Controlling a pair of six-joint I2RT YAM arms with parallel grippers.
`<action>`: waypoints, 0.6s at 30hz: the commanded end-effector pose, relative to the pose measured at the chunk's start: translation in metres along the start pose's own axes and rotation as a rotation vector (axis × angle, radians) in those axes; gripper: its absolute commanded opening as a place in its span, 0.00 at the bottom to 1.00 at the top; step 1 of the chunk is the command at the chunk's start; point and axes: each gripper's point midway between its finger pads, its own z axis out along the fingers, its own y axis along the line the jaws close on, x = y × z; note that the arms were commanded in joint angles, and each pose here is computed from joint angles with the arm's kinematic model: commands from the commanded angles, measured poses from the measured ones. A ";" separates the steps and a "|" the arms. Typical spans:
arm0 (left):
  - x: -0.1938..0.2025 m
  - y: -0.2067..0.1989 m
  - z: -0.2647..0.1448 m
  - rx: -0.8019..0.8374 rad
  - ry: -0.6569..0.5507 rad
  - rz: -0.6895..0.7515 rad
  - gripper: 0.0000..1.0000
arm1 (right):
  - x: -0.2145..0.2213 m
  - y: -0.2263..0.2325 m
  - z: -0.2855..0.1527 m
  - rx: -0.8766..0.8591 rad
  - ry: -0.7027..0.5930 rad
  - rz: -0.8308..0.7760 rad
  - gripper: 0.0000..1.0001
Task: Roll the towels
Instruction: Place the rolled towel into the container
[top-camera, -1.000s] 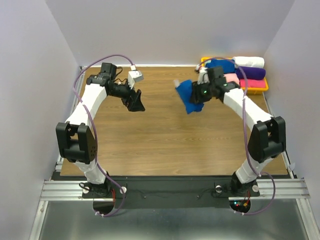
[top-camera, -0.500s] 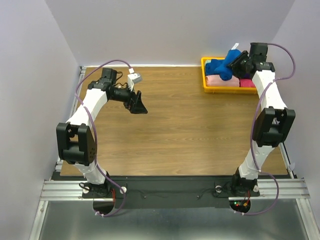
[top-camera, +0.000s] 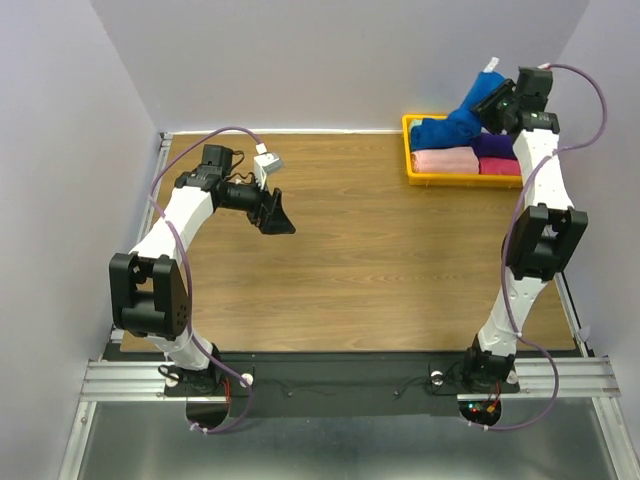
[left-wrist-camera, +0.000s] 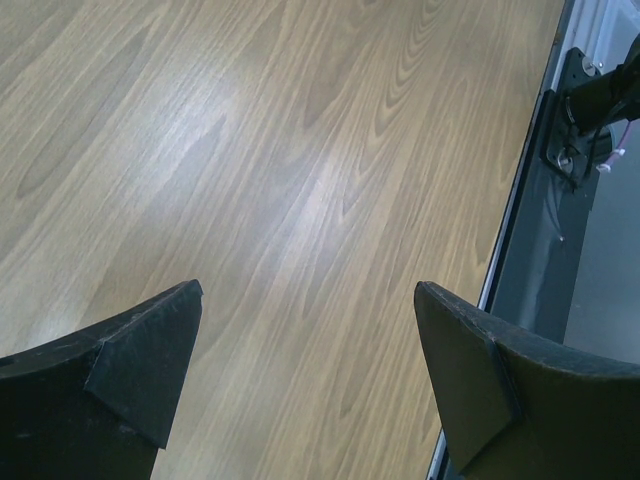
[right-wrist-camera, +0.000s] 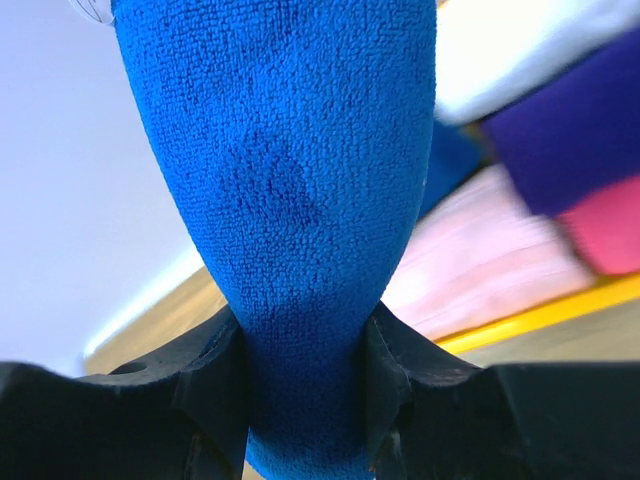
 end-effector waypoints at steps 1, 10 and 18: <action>-0.013 -0.014 -0.006 0.018 -0.054 0.047 0.99 | -0.059 -0.045 -0.002 0.069 -0.138 0.107 0.01; 0.001 -0.010 0.000 0.022 -0.045 0.027 0.99 | -0.099 -0.080 0.023 0.165 -0.292 0.319 0.01; 0.011 -0.006 0.004 0.020 -0.027 0.005 0.99 | -0.103 -0.089 0.047 0.163 -0.333 0.438 0.01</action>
